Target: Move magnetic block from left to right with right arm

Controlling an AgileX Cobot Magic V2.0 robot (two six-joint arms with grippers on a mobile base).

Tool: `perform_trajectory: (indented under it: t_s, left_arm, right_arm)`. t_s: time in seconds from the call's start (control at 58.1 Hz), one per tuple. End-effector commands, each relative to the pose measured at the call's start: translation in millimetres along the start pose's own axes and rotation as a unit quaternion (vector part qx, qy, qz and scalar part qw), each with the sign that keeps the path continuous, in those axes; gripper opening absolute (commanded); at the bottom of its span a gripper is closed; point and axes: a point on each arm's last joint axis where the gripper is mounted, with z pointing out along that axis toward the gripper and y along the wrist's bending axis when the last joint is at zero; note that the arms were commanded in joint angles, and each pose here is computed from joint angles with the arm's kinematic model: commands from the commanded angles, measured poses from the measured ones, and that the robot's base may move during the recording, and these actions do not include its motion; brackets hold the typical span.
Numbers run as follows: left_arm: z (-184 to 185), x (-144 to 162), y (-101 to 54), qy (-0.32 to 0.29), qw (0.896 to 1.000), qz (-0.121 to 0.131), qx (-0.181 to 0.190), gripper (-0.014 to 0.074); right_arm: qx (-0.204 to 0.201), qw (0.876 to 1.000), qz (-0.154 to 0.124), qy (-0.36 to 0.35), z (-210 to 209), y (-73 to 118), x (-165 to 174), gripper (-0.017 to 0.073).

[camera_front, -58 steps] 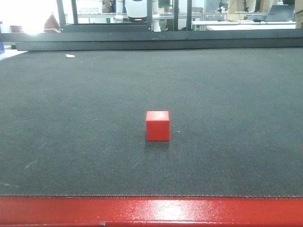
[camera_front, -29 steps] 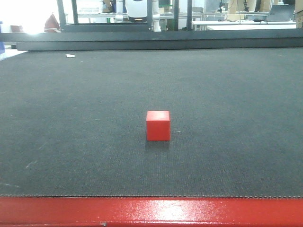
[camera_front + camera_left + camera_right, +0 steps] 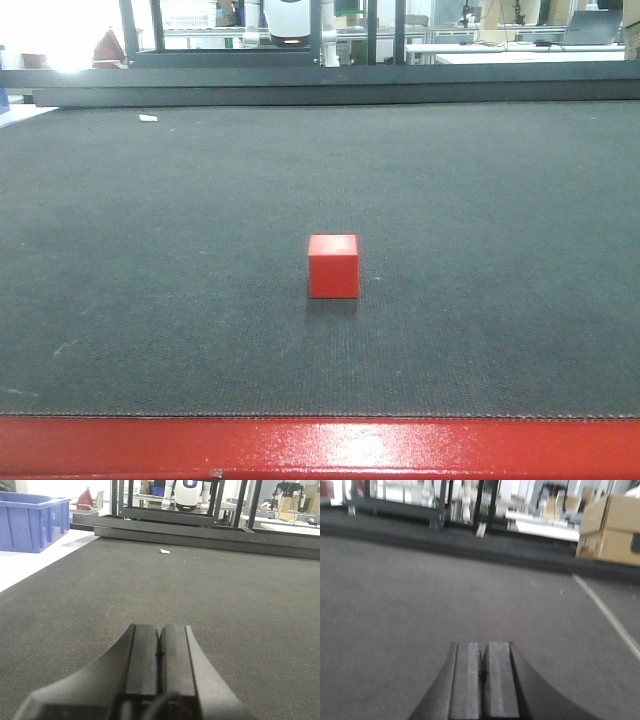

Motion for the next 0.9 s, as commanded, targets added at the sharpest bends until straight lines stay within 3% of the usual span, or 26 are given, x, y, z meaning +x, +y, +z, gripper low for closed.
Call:
perform_trajectory:
  t_s: [0.0, 0.293, 0.43, 0.585, 0.723, 0.775, 0.878]
  left_arm:
    - [-0.7, -6.6, -0.3, -0.047, 0.999, -0.006, 0.004, -0.0117]
    - [-0.7, -6.6, -0.3, -0.047, 0.999, -0.006, 0.004, -0.0117]
    - [-0.7, -6.6, -0.3, -0.047, 0.999, -0.006, 0.004, -0.0117]
    - [-0.7, -6.6, -0.3, -0.047, 0.999, -0.006, 0.004, -0.0117]
    - [-0.7, -6.6, -0.3, -0.047, 0.999, -0.006, 0.004, -0.0117]
    - [-0.7, -6.6, -0.3, -0.047, 0.999, -0.006, 0.004, -0.0117]
    - [-0.7, -6.6, -0.3, -0.047, 0.999, -0.006, 0.004, -0.0117]
  right_arm:
    - [0.003, 1.000, -0.009, 0.003, 9.7, -2.6, -23.4, 0.0054]
    - [-0.009, 0.993, -0.009, 0.115, 62.4, -1.7, -26.1, 0.0054]
    - [-0.028, 0.983, 0.024, 0.181, 86.3, 5.7, -16.2, 0.0054]
    - [-0.057, 0.963, 0.072, 0.252, 107.4, 22.6, -8.4, 0.0057]
    - [-0.082, 0.946, 0.095, 0.300, 126.1, 42.4, -6.7, 0.0062]
    - [-0.091, 0.937, 0.098, 0.323, 134.6, 51.5, -5.4, 0.0097]
    - [-0.102, 0.920, 0.101, 0.365, 147.9, 68.7, -6.5, 0.0268]
